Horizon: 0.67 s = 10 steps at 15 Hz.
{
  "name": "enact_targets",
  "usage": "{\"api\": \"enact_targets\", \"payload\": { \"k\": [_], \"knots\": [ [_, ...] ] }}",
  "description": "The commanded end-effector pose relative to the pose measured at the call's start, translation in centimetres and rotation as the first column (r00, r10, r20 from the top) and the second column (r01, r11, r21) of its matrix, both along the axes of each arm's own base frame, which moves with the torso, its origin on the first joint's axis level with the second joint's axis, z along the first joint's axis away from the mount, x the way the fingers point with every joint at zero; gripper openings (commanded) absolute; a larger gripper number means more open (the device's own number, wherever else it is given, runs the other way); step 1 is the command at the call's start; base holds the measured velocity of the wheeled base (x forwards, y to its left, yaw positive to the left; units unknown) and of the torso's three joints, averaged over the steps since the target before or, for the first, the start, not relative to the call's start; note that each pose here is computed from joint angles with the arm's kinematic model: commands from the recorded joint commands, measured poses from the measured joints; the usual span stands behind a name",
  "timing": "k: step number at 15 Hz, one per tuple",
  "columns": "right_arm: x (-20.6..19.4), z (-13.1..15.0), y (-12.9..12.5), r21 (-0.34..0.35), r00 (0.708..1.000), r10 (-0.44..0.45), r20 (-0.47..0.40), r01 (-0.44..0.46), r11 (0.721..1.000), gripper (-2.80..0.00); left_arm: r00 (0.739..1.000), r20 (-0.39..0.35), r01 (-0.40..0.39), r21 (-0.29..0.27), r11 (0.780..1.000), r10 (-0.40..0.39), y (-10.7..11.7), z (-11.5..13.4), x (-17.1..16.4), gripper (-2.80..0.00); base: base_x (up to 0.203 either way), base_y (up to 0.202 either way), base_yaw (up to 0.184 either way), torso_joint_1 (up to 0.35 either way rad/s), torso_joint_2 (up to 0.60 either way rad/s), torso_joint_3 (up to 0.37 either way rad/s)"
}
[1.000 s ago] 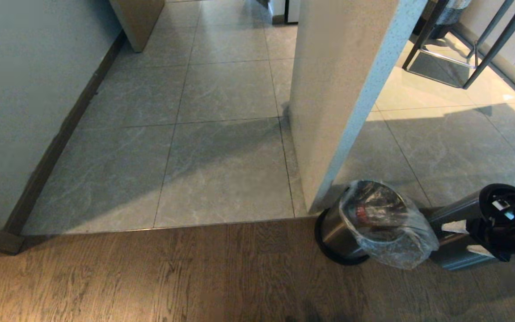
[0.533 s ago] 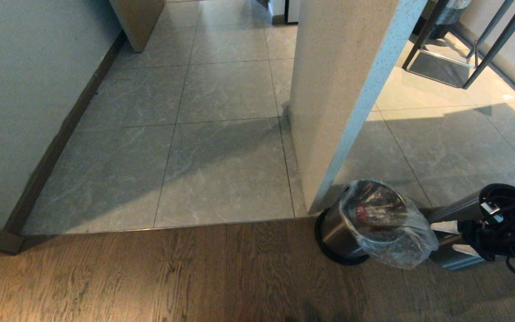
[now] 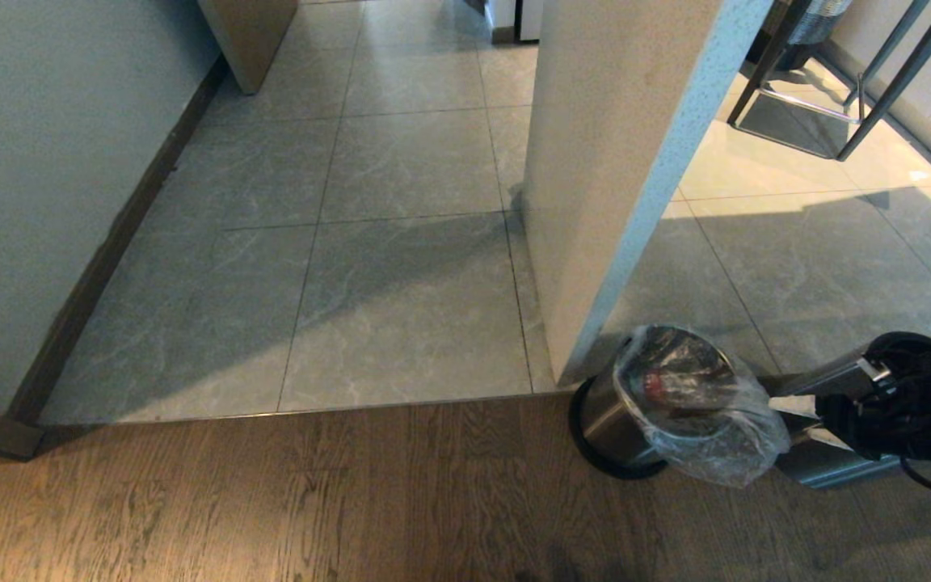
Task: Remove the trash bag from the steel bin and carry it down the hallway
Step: Pick up the trash bag
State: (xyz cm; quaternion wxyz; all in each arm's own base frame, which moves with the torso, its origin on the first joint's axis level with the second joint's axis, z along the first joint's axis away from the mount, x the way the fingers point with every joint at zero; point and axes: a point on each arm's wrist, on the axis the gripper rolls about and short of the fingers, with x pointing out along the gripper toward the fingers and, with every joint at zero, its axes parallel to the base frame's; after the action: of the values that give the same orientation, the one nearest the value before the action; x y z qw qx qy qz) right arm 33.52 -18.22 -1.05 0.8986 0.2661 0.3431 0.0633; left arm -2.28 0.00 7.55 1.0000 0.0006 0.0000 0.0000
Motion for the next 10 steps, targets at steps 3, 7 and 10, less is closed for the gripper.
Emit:
{"api": "enact_targets", "payload": {
  "k": [3,7,10],
  "knots": [
    [-0.7,0.8,0.2,-0.256,0.978,0.202,0.057,-0.181,0.950,0.00,1.000,0.001,0.000,0.000,1.000,0.000,0.0,0.0,0.0,-2.80,0.000,0.000,0.000,0.000,0.00,0.000],
    [-1.9,0.9,-0.8,-0.550,0.901,0.430,0.054,-0.333,0.766,0.00,1.000,0.000,0.000,0.000,1.000,0.000,0.0,0.0,0.0,-2.80,0.000,0.000,0.000,0.000,0.00,0.000],
    [-2.1,0.1,-0.9,-0.674,0.830,0.557,0.010,-0.406,0.617,0.00,1.000,0.000,0.000,0.000,1.000,0.000,0.0,0.0,0.0,-2.80,0.000,0.000,0.000,0.000,0.00,0.000]
  ]
}}
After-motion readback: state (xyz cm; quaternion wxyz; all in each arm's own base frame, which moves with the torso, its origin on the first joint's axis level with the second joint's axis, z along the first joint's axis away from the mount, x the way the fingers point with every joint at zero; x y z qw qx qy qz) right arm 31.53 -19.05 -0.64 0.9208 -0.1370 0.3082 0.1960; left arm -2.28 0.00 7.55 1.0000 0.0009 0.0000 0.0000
